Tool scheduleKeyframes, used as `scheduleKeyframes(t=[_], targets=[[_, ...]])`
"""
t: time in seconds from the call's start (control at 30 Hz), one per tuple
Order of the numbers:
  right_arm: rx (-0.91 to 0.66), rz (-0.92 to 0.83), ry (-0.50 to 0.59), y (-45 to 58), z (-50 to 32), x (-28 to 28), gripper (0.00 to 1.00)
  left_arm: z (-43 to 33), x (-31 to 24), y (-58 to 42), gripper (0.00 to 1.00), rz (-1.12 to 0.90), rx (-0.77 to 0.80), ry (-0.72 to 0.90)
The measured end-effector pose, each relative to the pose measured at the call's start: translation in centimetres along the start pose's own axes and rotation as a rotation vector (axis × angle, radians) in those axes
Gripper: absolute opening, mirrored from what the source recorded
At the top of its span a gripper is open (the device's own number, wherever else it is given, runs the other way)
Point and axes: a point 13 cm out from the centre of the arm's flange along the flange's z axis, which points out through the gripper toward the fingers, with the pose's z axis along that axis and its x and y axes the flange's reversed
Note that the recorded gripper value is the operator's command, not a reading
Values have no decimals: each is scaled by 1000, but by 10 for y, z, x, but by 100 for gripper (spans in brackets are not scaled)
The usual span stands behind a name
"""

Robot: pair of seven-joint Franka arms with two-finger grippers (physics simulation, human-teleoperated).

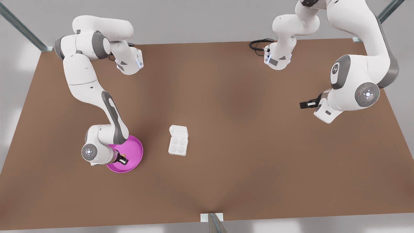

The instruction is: Pack egg into the box and close the box lid

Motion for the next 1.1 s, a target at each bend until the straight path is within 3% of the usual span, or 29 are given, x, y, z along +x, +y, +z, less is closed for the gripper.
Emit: scheduleKeyframes(t=[0.2, 0.4, 0.6, 0.77, 0.93, 1.1], targets=[[-5, -1, 2, 4, -11, -4, 51, 0, 0, 0, 100, -2, 0, 1], [-110, 14, 54, 55, -50, 8, 51, 0, 1, -2, 100, 2, -2, 3], [-442, 198, 311, 144, -89, 58, 51, 9, 7, -25, 100, 45, -20, 24], [-703, 403, 635, 220, -108, 112, 51, 36, 16, -89, 100, 154, -72, 58], [-777, 530, 846, 254, -104, 143, 51, 76, 32, -190, 100, 253, -56, 74], [-759, 597, 981, 257, -96, 162, 51, 98, 64, -275, 100, 296, 29, 67]])
